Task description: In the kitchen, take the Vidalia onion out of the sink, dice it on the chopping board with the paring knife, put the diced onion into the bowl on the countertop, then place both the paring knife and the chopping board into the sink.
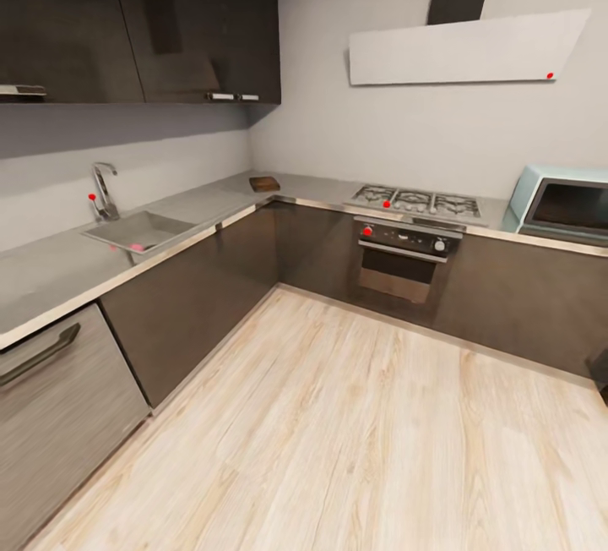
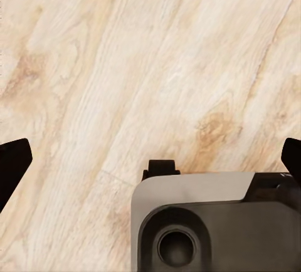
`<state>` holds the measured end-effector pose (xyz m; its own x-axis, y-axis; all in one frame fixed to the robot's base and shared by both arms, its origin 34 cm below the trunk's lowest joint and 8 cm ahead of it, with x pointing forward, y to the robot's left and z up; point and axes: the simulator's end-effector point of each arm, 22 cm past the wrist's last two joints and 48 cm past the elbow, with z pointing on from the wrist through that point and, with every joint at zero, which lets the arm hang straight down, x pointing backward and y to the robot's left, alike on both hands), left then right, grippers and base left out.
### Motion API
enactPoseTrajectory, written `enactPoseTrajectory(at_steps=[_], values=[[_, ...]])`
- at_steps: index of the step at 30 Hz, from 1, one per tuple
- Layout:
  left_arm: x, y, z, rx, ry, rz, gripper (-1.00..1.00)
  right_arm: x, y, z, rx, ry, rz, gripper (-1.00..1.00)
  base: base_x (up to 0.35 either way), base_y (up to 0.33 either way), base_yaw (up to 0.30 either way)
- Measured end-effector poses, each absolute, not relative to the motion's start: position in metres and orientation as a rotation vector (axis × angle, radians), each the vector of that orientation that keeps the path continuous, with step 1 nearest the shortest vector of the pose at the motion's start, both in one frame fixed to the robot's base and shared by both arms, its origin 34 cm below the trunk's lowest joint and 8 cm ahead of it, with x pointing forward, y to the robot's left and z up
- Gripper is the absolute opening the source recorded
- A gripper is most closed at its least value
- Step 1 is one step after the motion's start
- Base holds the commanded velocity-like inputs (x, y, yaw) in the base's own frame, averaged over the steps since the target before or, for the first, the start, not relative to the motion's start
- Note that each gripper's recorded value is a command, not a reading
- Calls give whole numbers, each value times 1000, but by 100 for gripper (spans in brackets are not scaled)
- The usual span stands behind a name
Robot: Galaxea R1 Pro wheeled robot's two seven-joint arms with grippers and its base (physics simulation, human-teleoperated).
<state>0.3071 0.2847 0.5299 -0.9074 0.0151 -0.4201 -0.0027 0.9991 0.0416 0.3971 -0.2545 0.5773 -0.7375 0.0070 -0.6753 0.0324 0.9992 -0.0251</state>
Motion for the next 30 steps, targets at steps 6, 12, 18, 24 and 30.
enactPoseTrajectory(at_steps=[6, 12, 18, 24, 30], values=[[307, 285, 539, 8, 2707, 60, 100, 396, -255, 586, 27, 2400, -45, 100, 0, 0, 0], [306, 285, 547, 8, 2708, 60, 100, 396, -254, 594, 27, 2400, -45, 100, 0, 0, 0], [305, 285, 555, 8, 2707, 60, 100, 395, -254, 602, 27, 2399, -45, 100, 0, 0, 0], [304, 285, 563, 8, 2708, 61, 100, 394, -254, 610, 28, 2400, -44, 100, 0, 0, 0], [302, 285, 570, 8, 2709, 62, 100, 393, -254, 618, 27, 2400, -45, 100, 0, 0, 0]])
